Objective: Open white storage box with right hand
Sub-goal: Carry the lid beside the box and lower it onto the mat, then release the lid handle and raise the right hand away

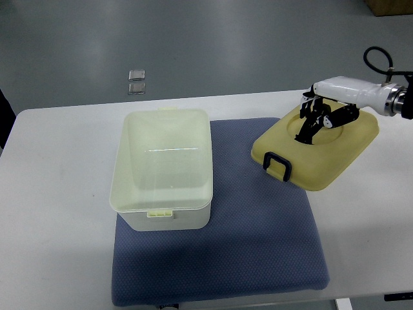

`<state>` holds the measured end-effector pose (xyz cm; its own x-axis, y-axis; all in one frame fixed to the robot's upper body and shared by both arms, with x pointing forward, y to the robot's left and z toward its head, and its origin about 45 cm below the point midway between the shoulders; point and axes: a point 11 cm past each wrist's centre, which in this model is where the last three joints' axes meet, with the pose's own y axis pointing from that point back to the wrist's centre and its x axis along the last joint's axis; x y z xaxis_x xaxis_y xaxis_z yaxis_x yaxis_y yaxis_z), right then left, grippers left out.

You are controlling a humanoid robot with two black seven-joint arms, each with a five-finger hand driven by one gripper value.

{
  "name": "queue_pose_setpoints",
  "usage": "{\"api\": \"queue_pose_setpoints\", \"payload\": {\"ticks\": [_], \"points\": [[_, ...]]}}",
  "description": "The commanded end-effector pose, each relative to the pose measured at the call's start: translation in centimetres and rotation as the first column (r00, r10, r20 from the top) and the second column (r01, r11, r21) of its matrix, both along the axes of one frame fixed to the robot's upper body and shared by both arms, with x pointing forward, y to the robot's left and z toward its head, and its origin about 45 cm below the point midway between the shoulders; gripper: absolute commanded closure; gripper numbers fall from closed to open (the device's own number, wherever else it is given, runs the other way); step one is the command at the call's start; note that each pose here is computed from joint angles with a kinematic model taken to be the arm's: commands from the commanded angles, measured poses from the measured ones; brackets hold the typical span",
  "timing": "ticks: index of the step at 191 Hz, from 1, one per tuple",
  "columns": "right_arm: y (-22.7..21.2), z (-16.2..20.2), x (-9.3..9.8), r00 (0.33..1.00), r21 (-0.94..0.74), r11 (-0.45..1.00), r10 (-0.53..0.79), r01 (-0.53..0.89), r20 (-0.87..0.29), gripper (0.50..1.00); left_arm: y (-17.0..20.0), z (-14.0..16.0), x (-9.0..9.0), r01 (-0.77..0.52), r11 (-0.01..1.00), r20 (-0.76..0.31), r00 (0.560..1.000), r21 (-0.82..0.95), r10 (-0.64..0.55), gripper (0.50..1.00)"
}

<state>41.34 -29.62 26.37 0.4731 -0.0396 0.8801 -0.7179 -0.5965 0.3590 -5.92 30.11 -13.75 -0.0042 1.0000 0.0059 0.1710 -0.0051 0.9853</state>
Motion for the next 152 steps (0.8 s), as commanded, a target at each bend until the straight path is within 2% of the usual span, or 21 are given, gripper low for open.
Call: {"api": "queue_pose_setpoints", "payload": {"ticks": [1,51,74,76,77,79,80,81,82,83,84,85,86,94,118,130,139,152], "points": [[3.2,-1.8,-0.4,0.999,0.057,0.998,0.038,-0.038,-0.004,1.000,0.2,0.0,0.0,-0.003,1.000,0.002,1.000,0.005,0.003,0.500],[8.7,-3.7,-1.0,0.996,0.151,0.985,0.086,-0.085,0.001,1.000,0.3,0.0,0.0,-0.004,1.000,0.000,1.000,0.008,0.004,0.500],[9.2,-5.0,-1.2,0.997,0.170,0.983,0.074,-0.070,-0.016,1.000,0.3,0.0,0.0,-0.004,1.000,0.000,1.000,0.008,0.004,0.500],[9.2,-5.1,-1.2,0.997,0.170,0.983,0.071,-0.067,-0.015,0.983,0.3,0.0,0.0,-0.004,1.000,0.000,1.000,0.008,0.004,0.500],[9.1,-5.2,-1.2,0.997,0.170,0.983,0.069,-0.066,-0.017,0.945,0.3,0.0,0.0,-0.004,1.000,0.000,1.000,0.008,0.004,0.500],[9.1,-5.2,-1.2,0.997,0.170,0.983,0.069,-0.066,-0.017,0.944,0.3,0.0,0.0,-0.004,1.000,0.000,1.000,0.008,0.004,0.500],[9.1,-5.3,-1.2,0.998,0.170,0.983,0.067,-0.063,-0.018,0.910,0.3,0.0,0.0,-0.004,1.000,0.002,1.000,0.008,0.004,0.500],[9.1,-5.3,-1.2,0.998,0.170,0.983,0.067,-0.063,-0.018,0.910,0.3,0.0,0.0,-0.004,1.000,0.002,1.000,0.008,0.004,0.500],[9.2,-5.4,-1.3,0.998,0.172,0.983,0.066,-0.062,-0.017,0.875,0.3,0.0,0.0,-0.004,1.000,0.000,1.000,0.008,0.004,0.500],[9.2,-5.4,-1.3,0.998,0.172,0.983,0.066,-0.062,-0.017,0.875,0.3,0.0,0.0,-0.004,1.000,0.000,1.000,0.008,0.004,0.500],[9.2,-5.5,-1.3,0.998,0.173,0.983,0.065,-0.061,-0.018,0.841,0.3,0.0,0.0,-0.004,1.000,0.002,1.000,0.008,0.004,0.500],[9.2,-5.5,-1.3,0.998,0.173,0.983,0.065,-0.061,-0.018,0.840,0.3,0.0,0.0,-0.004,1.000,0.002,1.000,0.008,0.004,0.500],[9.1,-5.5,-1.2,0.998,0.176,0.983,0.061,-0.057,-0.017,0.810,0.3,0.0,0.0,-0.004,1.000,0.002,1.000,0.010,0.004,0.500],[9.3,-5.9,-1.4,0.998,0.182,0.982,0.059,-0.054,-0.022,0.732,0.3,0.0,0.0,-0.004,1.000,0.002,1.000,0.010,0.004,0.500],[9.3,-6.2,-1.5,0.998,0.186,0.981,0.055,-0.048,-0.030,0.642,0.3,0.0,0.0,-0.004,1.000,0.000,1.000,0.008,0.004,0.500],[9.1,-6.5,-1.7,0.998,0.184,0.982,0.053,-0.045,-0.040,0.638,0.3,0.0,0.0,-0.004,1.000,0.000,1.000,0.008,0.004,0.500],[8.7,-6.5,-1.6,0.998,0.180,0.983,0.048,-0.040,-0.043,0.605,0.3,0.0,0.0,-0.004,1.000,0.002,1.000,0.010,0.004,0.500],[8.3,-6.6,-1.7,0.997,0.173,0.984,0.046,-0.035,-0.056,0.597,0.3,0.0,0.0,-0.004,1.000,0.002,1.000,0.010,0.004,0.500]]}}
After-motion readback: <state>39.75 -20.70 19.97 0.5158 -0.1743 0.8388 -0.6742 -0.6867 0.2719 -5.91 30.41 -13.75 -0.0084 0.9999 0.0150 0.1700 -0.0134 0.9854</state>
